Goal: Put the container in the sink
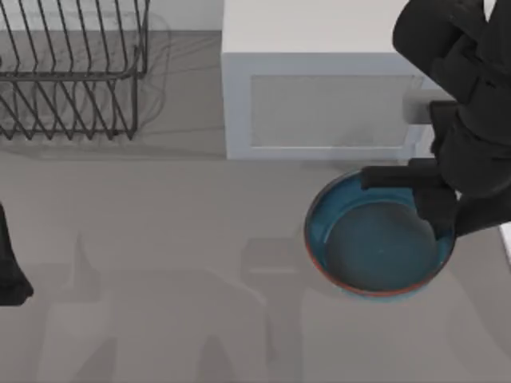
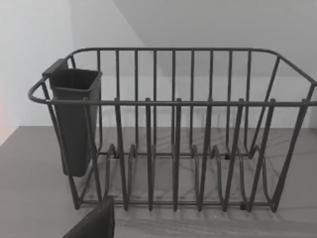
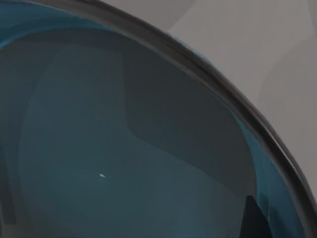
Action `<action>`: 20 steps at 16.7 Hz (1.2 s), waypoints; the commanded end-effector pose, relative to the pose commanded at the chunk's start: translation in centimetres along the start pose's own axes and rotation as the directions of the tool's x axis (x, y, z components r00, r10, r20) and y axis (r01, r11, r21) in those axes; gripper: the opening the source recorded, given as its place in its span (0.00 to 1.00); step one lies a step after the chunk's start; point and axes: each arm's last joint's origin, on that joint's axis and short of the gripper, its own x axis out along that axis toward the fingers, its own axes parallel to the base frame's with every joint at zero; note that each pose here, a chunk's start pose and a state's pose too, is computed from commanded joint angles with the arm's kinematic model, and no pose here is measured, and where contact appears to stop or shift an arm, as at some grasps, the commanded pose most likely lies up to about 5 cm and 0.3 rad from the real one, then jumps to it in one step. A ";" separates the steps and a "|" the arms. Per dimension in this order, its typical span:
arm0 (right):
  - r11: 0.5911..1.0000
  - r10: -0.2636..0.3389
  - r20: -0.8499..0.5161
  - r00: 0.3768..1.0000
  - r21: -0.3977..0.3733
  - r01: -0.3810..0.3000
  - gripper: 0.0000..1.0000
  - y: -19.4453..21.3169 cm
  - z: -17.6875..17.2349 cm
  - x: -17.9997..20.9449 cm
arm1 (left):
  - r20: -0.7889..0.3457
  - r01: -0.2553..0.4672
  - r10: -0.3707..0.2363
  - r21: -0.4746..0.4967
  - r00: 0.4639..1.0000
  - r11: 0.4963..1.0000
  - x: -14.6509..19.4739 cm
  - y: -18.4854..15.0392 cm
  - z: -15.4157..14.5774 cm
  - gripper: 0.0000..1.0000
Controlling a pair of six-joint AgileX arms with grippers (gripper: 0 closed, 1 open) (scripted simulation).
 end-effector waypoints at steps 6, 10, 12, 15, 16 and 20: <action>0.989 0.149 0.253 0.956 -0.026 -0.148 0.00 -1.6 1.3 -2.6 | 0.000 0.000 0.000 0.000 1.000 1.000 0.0 0.0 0.0 1.00; 0.961 0.264 0.538 0.800 -0.073 -0.267 0.00 -4.4 4.3 -3.9 | 0.000 0.000 0.000 0.000 1.000 1.000 0.0 0.0 0.0 1.00; 0.950 0.283 0.675 0.682 -0.100 -0.295 0.00 -6.7 6.2 -3.9 | 0.000 0.000 0.000 0.000 1.000 1.000 0.0 0.0 0.0 1.00; 0.950 0.255 0.837 0.485 -0.125 -0.284 0.00 -11.3 8.6 -2.8 | 0.000 0.000 0.000 0.000 1.000 1.000 0.0 0.0 0.0 1.00; 0.955 0.235 0.876 0.421 -0.127 -0.269 0.00 -13.1 9.0 -2.2 | 0.000 0.000 0.000 0.000 1.000 1.000 0.0 0.0 0.0 1.00; 0.979 0.139 0.963 0.230 -0.099 -0.176 0.00 -20.5 8.7 1.7 | 0.000 0.000 0.000 0.000 1.000 1.000 0.0 0.0 0.0 1.00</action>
